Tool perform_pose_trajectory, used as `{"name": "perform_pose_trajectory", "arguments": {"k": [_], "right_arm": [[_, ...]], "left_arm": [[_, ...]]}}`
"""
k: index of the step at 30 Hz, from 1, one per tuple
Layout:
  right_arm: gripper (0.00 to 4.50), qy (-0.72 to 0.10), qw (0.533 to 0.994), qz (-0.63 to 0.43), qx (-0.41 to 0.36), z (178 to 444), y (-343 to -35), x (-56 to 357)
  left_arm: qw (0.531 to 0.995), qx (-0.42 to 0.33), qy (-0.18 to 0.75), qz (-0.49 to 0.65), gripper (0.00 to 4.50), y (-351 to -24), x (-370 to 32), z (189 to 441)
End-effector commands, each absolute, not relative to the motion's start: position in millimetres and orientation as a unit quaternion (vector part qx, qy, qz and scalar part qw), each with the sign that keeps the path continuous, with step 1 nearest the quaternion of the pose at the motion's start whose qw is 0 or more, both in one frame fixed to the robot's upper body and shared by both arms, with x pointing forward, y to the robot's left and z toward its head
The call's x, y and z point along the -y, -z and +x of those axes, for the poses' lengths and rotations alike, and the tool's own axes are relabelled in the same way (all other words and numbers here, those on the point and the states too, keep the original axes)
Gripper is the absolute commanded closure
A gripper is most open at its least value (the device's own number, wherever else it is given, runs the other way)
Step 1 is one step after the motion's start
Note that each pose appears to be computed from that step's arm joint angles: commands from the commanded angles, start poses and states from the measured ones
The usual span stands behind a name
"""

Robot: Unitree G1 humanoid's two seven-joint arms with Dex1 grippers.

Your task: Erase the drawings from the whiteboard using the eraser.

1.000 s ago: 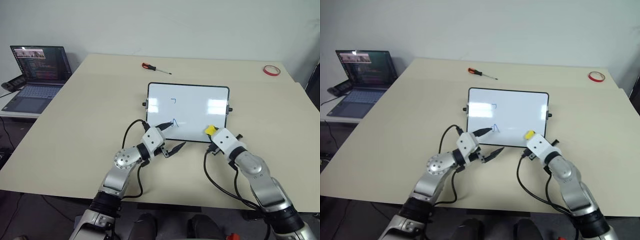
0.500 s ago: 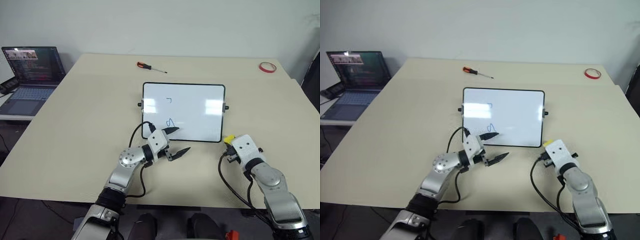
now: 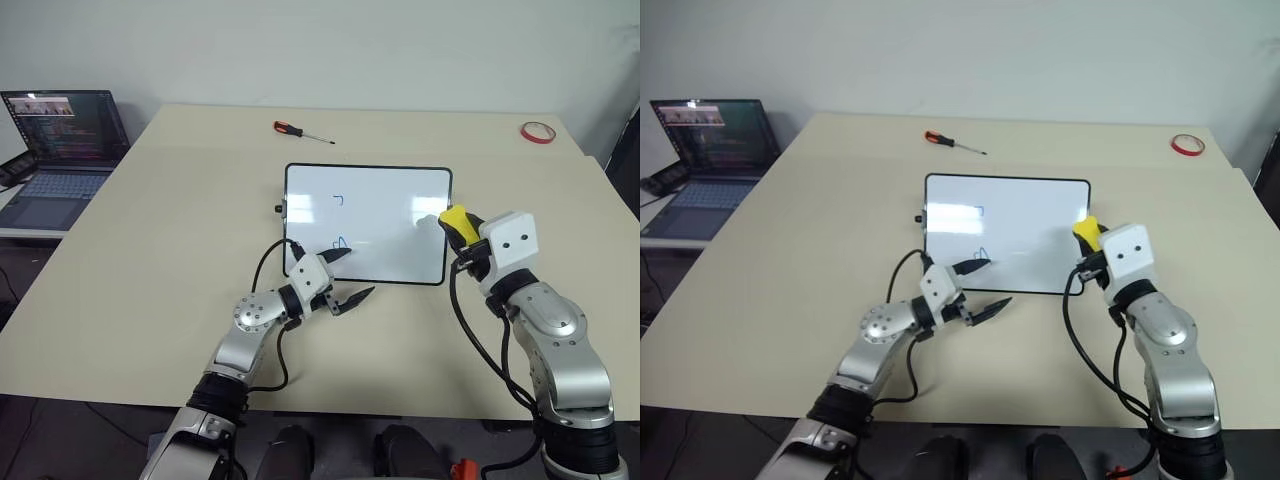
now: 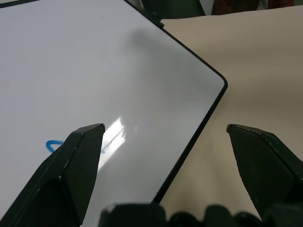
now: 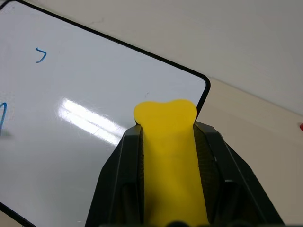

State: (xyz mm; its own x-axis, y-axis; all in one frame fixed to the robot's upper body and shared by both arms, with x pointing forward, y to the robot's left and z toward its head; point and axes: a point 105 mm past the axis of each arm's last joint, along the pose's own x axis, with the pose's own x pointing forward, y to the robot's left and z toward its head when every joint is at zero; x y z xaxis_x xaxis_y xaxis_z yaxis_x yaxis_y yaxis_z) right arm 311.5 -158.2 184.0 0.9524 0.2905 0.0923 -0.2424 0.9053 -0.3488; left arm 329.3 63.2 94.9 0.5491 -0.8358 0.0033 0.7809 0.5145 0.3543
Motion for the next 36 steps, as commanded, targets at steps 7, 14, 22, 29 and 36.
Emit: {"name": "perform_pose_trajectory", "arguments": {"k": [7,14,22,29,36], "right_arm": [[3.34,-0.144,0.972,-0.163,0.09,313,-191,151],[3.34,-0.154,0.969,-0.17,0.093,324,-193,153],[3.34,-0.175,0.964,-0.173,0.098,332,-194,144],[3.34,-0.212,0.954,-0.177,0.114,341,-202,124],[3.34,-0.261,0.939,-0.162,0.158,360,-224,74]], "left_arm": [[0.876,0.119,0.438,0.164,0.0,-113,-69,329],[0.906,0.116,0.366,0.176,0.0,-115,-95,333],[0.95,0.086,0.262,0.148,0.0,-101,-136,320],[0.947,0.089,0.275,0.139,0.0,-103,-130,323],[0.937,0.092,0.311,0.13,0.0,-104,-114,325]]}}
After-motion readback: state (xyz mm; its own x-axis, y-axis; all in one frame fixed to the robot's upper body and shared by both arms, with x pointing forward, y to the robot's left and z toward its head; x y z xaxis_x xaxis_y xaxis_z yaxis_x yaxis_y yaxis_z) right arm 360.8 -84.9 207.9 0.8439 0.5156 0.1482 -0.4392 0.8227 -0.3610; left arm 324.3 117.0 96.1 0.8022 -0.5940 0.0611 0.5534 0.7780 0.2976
